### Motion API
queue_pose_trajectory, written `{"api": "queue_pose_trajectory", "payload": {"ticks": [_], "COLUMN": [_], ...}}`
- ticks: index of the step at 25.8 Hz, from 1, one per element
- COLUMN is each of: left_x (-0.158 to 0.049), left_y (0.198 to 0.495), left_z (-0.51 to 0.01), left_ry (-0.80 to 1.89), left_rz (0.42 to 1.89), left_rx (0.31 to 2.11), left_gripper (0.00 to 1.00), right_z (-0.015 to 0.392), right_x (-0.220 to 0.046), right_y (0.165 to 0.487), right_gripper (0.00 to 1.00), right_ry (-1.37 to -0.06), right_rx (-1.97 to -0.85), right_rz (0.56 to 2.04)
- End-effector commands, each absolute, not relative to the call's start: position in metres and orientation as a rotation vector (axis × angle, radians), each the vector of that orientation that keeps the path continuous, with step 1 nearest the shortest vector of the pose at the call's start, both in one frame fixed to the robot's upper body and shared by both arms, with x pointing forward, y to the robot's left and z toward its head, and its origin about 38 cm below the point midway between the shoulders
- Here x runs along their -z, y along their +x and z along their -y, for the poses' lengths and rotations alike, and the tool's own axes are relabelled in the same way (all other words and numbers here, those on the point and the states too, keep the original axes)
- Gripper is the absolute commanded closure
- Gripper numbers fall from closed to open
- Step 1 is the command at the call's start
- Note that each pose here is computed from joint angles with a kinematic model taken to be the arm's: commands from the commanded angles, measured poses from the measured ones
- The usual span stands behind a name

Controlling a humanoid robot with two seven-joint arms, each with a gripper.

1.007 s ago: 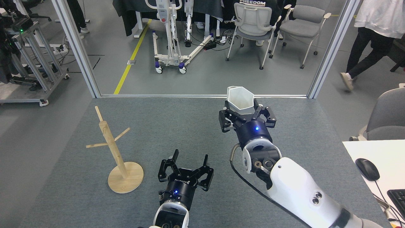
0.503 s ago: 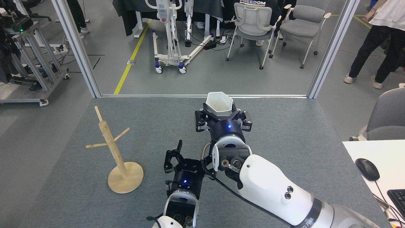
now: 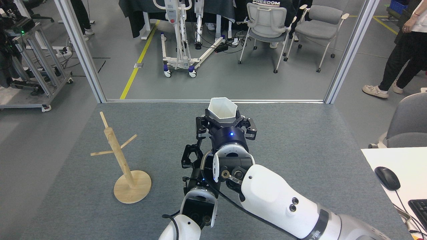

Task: Hang cup on storage rack
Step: 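Carry the cup with the right gripper toward the left gripper, then grasp the cup with the left gripper below the right gripper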

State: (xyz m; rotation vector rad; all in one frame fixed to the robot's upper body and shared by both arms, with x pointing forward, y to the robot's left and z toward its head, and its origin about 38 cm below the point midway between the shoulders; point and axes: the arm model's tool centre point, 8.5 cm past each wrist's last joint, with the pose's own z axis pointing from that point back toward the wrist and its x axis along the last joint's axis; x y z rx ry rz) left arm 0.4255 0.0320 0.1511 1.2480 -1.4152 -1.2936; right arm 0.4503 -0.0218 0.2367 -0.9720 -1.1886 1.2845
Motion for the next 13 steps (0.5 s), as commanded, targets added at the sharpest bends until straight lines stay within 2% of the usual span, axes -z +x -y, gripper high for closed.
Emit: {"api": "queue_pose_trajectory", "payload": {"ticks": [1, 13], "left_x": [-0.153, -0.158], "left_y": [0.429, 0.445], "left_z": [-0.031, -0.027], "left_ry": [1.247, 1.216], "left_rz": [1.416, 1.413], "left_rx": [1.294, 1.317], "left_gripper": [0.07, 0.06], "right_z": [0.020, 0.008], "right_x": [-0.238, -0.241], "right_y": [0.448, 0.444], "right_gripper": [1.00, 1.00], "right_ry": [-1.001, -0.984], "right_rx": [-1.287, -1.289], "right_rz": [1.202, 1.226]}}
